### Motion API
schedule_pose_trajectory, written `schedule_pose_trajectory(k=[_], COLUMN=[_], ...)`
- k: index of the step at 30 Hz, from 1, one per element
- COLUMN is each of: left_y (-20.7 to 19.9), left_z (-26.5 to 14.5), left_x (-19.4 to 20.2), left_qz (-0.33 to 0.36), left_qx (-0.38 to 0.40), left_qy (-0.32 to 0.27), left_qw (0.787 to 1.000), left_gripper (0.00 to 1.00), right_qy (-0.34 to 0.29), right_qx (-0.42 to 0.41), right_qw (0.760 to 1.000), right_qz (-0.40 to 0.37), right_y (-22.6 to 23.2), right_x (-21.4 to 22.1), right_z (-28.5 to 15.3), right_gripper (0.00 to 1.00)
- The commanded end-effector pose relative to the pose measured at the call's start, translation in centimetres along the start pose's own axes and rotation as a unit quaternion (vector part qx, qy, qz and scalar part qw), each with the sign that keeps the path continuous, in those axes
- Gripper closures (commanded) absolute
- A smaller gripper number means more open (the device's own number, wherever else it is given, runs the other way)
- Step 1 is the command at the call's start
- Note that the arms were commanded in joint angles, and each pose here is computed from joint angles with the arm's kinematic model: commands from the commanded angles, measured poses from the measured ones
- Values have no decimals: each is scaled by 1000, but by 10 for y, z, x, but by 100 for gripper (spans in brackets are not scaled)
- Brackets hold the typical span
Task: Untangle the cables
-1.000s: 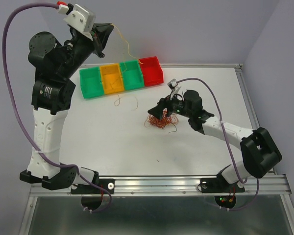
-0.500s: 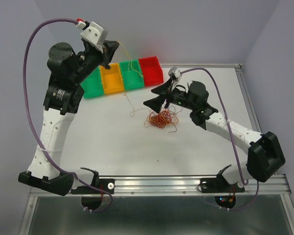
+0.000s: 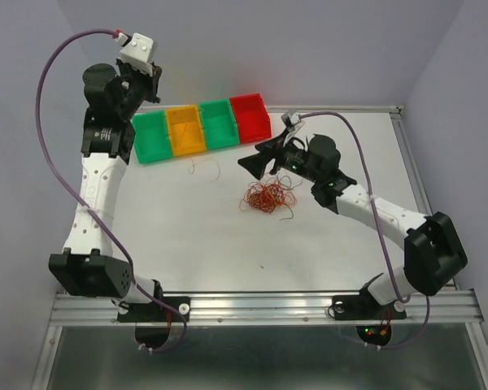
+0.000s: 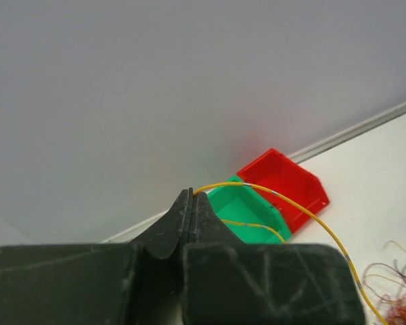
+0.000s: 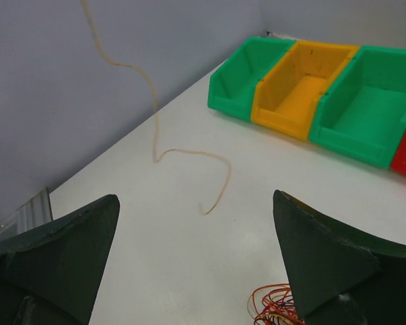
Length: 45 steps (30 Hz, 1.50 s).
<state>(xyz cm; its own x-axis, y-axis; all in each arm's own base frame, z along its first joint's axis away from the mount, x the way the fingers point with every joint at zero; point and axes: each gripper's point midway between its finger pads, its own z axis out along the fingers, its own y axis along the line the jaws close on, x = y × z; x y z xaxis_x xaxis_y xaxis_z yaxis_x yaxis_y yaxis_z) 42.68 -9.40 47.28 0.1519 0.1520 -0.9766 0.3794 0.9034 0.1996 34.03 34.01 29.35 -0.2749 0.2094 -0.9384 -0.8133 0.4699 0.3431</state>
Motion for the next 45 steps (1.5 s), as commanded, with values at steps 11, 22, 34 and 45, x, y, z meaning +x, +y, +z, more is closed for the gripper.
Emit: schedule_pose_trajectory(k=[11,22,34,45], left_y=[144,196,205,232], left_z=[37,58,42,41], left_x=[36,30,-1,14], left_qz=[63,58,89,97], left_qx=[-107,-125,-158,-184], left_qy=[7,4,-17,-9], left_qw=[992,990,983,978], left_gripper=[100,100,100,100], right_qy=[-71,-72,-64,-67], right_qx=[48,77,80,78], right_qw=[996,994,995,995], right_qz=[11,7,9,8], right_y=[9,2,-1,1], right_x=[-43,-50,-45,-47], right_z=[-27,-32,-29,-30], right_gripper=[0,0,0,0])
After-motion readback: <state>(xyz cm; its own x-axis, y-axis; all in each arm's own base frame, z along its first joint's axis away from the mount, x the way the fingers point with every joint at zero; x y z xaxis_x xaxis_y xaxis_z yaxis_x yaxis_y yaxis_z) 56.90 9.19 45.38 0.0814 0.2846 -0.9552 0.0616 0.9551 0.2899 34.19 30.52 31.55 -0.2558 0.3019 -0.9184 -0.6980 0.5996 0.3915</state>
